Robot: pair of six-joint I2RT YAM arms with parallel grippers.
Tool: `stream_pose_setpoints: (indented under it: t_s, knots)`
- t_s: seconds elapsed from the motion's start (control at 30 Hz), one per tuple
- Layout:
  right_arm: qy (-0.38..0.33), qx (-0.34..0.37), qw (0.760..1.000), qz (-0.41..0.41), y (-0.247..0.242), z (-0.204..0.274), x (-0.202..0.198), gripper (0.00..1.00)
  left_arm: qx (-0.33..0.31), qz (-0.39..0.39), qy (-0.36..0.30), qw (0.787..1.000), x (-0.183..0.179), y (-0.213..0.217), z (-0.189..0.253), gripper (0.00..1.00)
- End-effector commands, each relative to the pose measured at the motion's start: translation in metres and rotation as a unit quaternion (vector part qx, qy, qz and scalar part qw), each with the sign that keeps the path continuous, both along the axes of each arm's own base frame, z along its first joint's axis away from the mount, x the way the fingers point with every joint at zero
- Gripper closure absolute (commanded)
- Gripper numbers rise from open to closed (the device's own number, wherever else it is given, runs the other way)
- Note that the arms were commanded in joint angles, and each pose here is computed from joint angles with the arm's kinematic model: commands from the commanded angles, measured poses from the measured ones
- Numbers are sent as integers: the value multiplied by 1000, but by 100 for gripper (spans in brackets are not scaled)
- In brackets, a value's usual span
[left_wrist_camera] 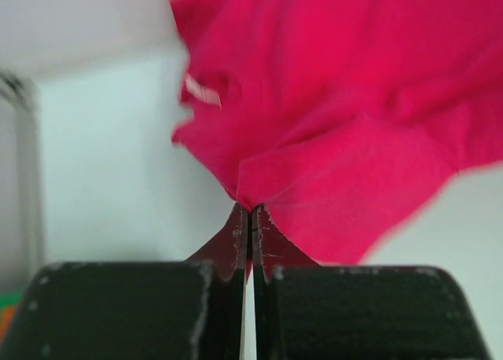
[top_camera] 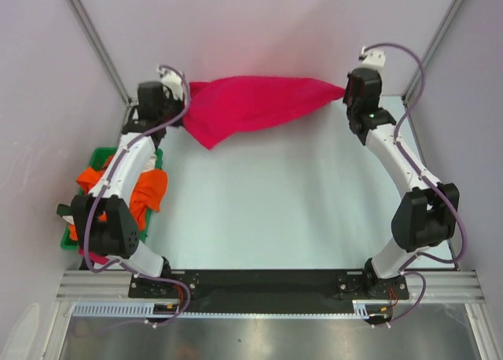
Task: Fold and stack the t-shirts
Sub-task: Flatten out the tshirt
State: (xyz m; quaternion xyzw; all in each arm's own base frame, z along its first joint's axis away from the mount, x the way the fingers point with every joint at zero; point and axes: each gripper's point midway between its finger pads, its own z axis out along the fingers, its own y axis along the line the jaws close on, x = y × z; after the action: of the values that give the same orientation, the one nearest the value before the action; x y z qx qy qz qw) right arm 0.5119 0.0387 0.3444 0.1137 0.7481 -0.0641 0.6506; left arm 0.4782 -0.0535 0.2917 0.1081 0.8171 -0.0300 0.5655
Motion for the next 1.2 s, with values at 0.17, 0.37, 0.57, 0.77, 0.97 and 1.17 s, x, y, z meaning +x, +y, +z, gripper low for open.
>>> stream_pose_setpoints:
  t_s: [0.17, 0.37, 0.57, 0.77, 0.97, 1.17]
  knots:
    - [69, -2, 997, -17, -6, -77, -71, 100, 19, -44, 83, 995, -88, -2, -75, 100]
    - [104, 0, 994, -21, -10, -102, -114, 100, 26, -68, 147, 986, -140, -2, -110, 100]
    - [129, -1, 991, -21, -11, -133, -149, 100, 31, -73, 180, 980, -166, 0, -129, 100]
    - [165, 15, 985, -39, -13, -157, -175, 100, 26, -79, 198, 977, -188, -1, -140, 100]
    - [191, 25, 980, -49, -16, -172, -207, 100, 25, -91, 209, 973, -211, -2, -145, 100]
    - [207, 32, 976, -52, -13, -184, -233, 100, 10, -99, 201, 975, -224, -7, -137, 100]
